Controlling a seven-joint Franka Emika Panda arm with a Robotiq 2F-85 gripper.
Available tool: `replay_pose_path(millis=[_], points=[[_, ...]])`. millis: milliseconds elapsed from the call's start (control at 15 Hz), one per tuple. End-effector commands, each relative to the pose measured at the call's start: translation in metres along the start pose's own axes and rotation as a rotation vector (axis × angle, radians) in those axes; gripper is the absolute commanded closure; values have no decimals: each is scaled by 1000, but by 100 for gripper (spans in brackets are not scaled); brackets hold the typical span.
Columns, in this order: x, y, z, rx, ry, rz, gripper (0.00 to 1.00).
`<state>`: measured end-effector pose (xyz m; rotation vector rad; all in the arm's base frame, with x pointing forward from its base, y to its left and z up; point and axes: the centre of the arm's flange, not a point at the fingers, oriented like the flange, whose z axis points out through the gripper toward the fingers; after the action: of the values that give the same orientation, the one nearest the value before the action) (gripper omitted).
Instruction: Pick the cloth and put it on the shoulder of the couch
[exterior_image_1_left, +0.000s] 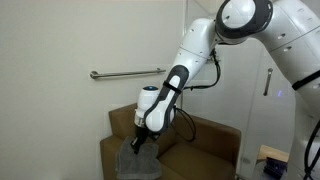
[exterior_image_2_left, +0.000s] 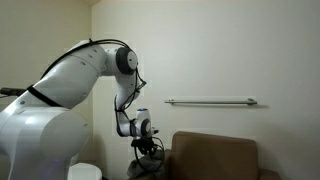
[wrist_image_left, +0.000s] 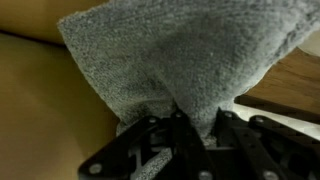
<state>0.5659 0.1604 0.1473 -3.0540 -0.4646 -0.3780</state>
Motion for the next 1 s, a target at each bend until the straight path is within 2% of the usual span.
replay_pose_path(millis=[0, 467, 933], points=[[-4, 2, 2, -15, -2, 15, 45], [-6, 6, 1, -32, -6, 12, 2], [-7, 7, -1, -38, -4, 8, 0]])
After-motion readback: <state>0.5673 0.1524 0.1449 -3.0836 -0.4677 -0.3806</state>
